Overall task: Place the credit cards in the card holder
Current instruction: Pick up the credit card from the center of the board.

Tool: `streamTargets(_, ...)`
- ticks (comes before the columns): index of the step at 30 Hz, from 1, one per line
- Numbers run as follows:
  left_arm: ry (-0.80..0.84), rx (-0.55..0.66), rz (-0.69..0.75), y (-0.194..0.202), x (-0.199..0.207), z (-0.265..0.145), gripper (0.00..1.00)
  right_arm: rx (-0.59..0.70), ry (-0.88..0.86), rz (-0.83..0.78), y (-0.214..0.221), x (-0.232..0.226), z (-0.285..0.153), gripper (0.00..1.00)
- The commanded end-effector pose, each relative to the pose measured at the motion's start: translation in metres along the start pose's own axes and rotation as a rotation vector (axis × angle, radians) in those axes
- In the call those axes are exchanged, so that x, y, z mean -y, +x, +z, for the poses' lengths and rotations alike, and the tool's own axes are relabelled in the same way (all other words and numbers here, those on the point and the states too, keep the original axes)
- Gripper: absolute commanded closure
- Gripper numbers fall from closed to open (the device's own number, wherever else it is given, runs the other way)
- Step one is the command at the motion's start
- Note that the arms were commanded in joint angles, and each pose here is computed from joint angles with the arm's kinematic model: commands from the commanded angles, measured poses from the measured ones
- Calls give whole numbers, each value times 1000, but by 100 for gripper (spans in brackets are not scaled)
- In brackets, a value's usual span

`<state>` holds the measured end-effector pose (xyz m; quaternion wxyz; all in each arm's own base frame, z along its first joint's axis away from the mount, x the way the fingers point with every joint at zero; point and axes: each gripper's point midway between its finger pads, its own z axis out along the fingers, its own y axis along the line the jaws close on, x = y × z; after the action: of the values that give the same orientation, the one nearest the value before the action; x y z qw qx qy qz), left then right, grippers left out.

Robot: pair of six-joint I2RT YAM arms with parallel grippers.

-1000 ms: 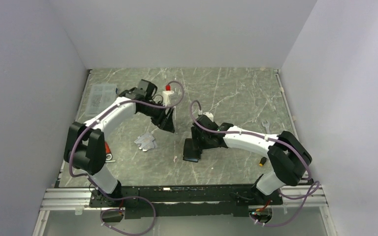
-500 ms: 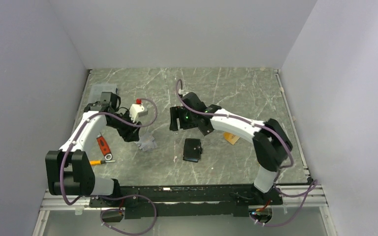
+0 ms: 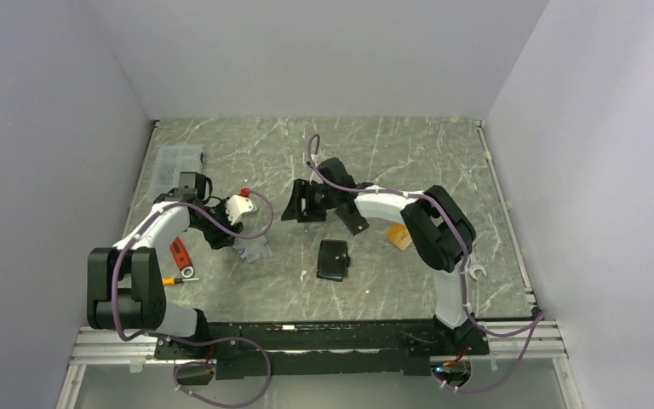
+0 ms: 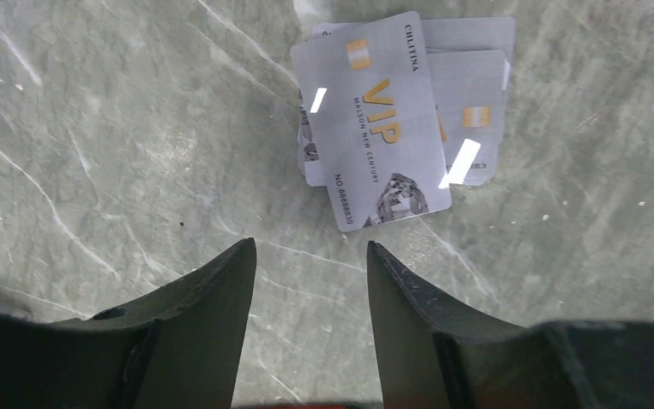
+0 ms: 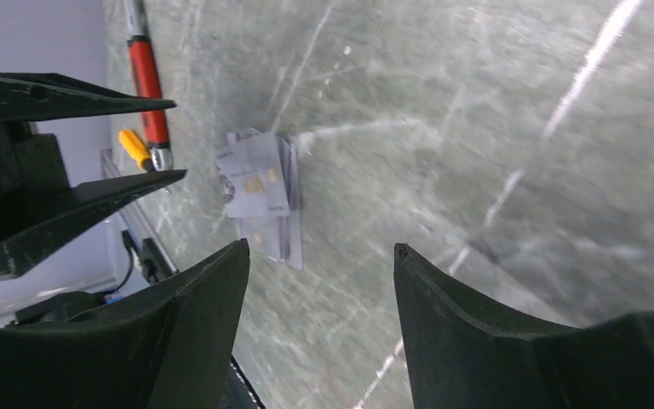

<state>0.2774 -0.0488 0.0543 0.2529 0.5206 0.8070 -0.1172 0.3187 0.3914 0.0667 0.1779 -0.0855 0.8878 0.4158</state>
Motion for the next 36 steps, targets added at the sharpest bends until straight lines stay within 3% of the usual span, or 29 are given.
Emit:
streamTargets(1, -31, 17, 83, 0, -11, 6, 44, 10, -169, 10, -10, -31, 19, 35)
streamTargets(16, -2, -43, 165, 25, 1, 18, 43, -98, -264, 31, 13, -43, 62, 42)
streamTargets(36, -46, -19, 105, 26, -5, 30, 47, -177, -321, 124, 50, -29, 81, 56)
